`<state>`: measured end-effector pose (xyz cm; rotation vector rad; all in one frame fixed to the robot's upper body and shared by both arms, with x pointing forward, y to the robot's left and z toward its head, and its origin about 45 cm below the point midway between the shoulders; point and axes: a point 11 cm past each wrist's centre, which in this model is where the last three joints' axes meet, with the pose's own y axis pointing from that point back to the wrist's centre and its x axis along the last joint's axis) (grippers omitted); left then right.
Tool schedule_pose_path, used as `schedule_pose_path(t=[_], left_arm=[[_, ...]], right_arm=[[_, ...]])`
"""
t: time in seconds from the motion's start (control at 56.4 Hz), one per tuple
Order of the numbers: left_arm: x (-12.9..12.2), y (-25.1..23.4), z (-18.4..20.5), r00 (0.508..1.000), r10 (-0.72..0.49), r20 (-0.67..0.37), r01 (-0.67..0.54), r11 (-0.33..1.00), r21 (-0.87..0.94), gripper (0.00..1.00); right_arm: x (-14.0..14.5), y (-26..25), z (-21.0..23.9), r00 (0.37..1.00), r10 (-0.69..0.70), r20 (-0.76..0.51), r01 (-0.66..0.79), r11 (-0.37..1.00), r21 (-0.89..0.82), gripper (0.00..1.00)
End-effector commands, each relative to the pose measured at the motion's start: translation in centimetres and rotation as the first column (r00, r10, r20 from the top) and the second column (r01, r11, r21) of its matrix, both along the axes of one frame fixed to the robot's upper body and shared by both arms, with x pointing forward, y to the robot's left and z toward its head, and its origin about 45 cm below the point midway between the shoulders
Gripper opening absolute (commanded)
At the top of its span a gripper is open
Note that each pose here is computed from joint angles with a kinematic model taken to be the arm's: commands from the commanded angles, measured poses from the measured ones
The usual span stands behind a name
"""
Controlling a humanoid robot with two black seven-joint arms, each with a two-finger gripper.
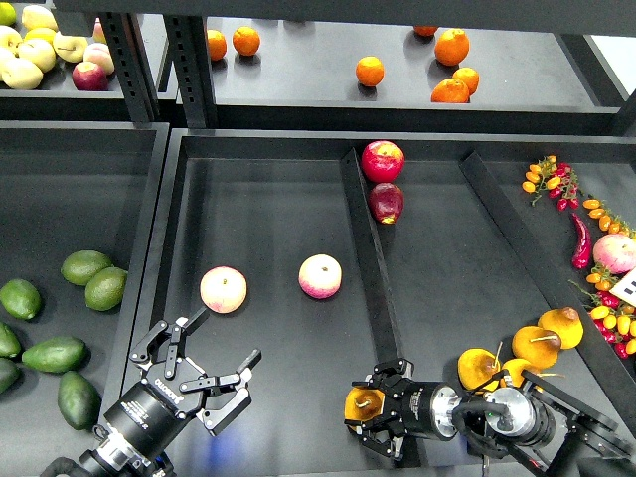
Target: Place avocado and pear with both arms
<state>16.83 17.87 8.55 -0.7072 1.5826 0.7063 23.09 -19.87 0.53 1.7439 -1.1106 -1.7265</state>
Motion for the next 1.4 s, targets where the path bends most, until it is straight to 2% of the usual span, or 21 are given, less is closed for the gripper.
schedule_pose_path(t=[0.0,0.213,0.337,0.461,0.585,0.815,0.957,1.098,1.382], left_arm=[[0.0,0.0,0.0,1.000,-0.001,0.000,0.001,1.000,0.001,0.99],[0.0,0.0,0.0,1.000,-0.001,0.000,0.001,1.000,0.001,0.99],[0.0,0.0,0.0,1.000,-0.002,0.001,0.002,1.000,0.002,0.99],[0.0,0.0,0.0,1.000,-0.003,0.002,0.003,1.000,0.007,0.99],[0.0,0.0,0.0,1.000,-0.004,0.001,0.004,1.000,0.006,0.99],[0.0,0.0,0.0,1.000,-0.004,0.001,0.004,1.000,0.006,0.99],[0.0,0.0,0.0,1.000,-0.004,0.001,0.004,1.000,0.006,0.99],[0.0,0.0,0.0,1.000,-0.004,0.001,0.004,1.000,0.006,0.99],[0.0,0.0,0.0,1.000,-0.004,0.001,0.004,1.000,0.006,0.99]], right_arm=[[-0.1,-0.1,-0.1,1.000,0.001,-0.001,-0.001,1.000,-0.004,0.61],[0.0,-0.3,0.0,1.000,0.002,0.002,-0.002,1.000,-0.009,0.69],[0.0,-0.4,-0.1,1.000,0.011,0.007,-0.010,1.000,-0.019,0.78],[-0.1,-0.5,-0.2,1.000,0.022,0.011,-0.022,0.999,-0.033,0.78],[0.0,-0.5,-0.2,1.000,0.023,0.013,-0.022,0.999,-0.033,0.71],[0.1,-0.6,-0.2,1.000,0.015,0.014,-0.014,0.999,-0.033,0.49],[0.2,-0.6,-0.1,1.000,0.013,0.016,-0.013,0.999,-0.031,0.42],[0.3,-0.6,0.0,1.000,0.007,0.017,-0.007,1.000,-0.025,0.38],[1.0,-0.2,0.7,0.999,-0.016,0.031,0.016,1.000,0.004,0.37]])
